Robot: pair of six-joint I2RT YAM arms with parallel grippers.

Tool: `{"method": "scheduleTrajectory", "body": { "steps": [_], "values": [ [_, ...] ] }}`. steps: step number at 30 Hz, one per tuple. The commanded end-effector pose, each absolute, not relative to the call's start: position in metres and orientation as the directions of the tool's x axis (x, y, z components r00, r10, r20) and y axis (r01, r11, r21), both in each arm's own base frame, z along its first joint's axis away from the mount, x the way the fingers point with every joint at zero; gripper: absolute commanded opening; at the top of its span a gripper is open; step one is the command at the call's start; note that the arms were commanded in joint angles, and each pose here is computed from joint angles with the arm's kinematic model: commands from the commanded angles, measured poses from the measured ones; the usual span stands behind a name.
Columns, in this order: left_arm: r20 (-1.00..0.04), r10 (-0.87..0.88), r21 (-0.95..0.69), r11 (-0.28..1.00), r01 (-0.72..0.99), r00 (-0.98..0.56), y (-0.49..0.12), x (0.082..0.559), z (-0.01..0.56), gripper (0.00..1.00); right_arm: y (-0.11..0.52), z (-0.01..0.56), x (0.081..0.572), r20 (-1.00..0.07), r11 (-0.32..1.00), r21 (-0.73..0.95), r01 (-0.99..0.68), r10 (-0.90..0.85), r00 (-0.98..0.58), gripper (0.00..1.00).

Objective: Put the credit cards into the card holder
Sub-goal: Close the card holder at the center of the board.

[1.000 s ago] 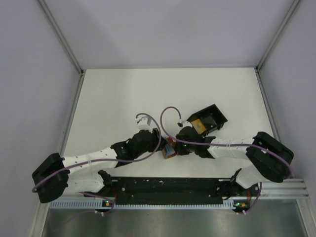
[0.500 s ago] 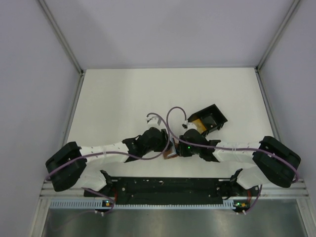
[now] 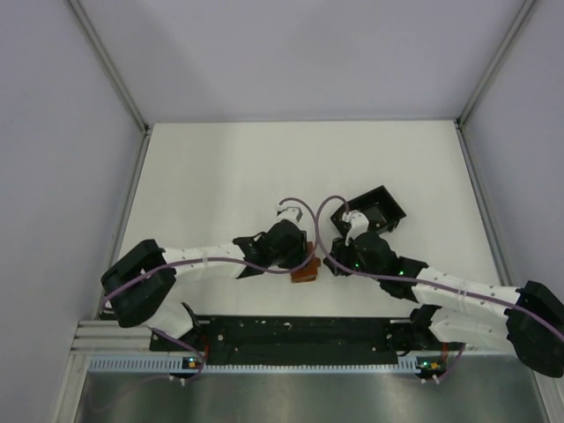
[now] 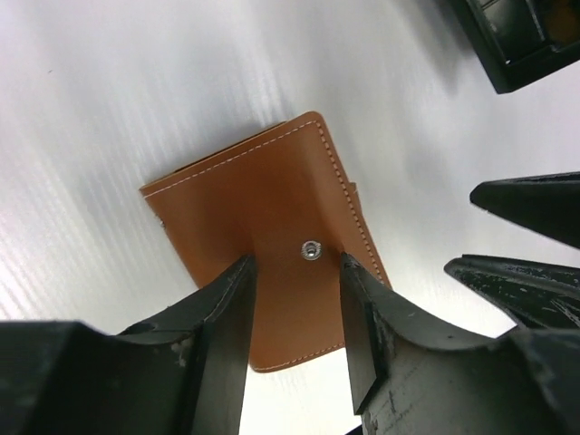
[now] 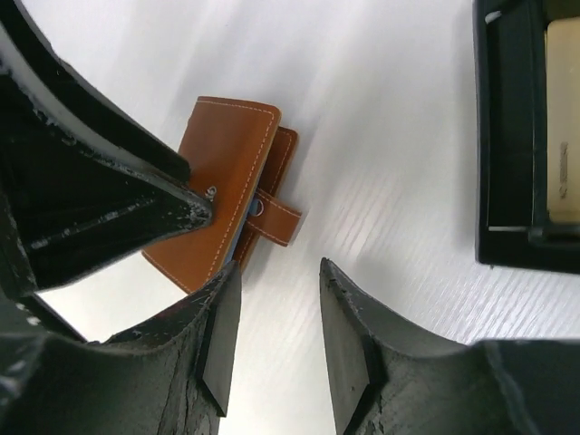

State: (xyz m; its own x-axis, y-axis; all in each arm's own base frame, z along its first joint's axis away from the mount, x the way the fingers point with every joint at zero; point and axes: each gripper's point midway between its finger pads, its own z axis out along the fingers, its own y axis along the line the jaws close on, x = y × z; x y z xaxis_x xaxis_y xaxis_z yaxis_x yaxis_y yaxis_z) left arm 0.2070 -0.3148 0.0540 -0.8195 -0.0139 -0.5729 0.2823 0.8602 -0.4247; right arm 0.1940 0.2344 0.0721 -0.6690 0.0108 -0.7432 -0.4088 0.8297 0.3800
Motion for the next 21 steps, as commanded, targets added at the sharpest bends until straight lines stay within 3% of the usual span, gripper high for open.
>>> {"method": "scheduleTrajectory", "body": {
  "steps": [1, 6, 8, 10, 21],
  "values": [
    [-0.621, -0.005, -0.423, 0.844, 0.330, -0.783, -0.314, 0.213, 0.083, 0.45, 0.235, 0.077, 0.205, -0.863, 0.760, 0.163, -0.629, -0.199, -0.464, 0.40],
    [-0.637, 0.031, -0.387, 0.851, 0.354, -0.771, -0.305, 0.214, 0.088, 0.30, 0.239, 0.078, 0.202, -0.899, 0.654, 0.014, -0.756, -0.322, -0.296, 0.52],
    [-0.628, 0.053, -0.377, 0.852, 0.363, -0.776, -0.304, 0.213, 0.081, 0.25, 0.246, 0.074, 0.195, -0.914, 0.570, -0.030, -0.821, -0.349, -0.209, 0.66],
    [-0.615, 0.081, -0.383, 0.839, 0.387, -0.785, -0.306, 0.211, 0.075, 0.25, 0.248, 0.073, 0.197, -0.923, 0.556, -0.061, -0.829, -0.347, -0.166, 0.72],
    [-0.526, 0.182, -0.392, 0.815, 0.427, -0.831, -0.314, 0.202, 0.045, 0.18, 0.270, 0.043, 0.207, -0.872, 0.404, -0.116, -0.907, -0.479, -0.102, 0.71]
  ]
}}
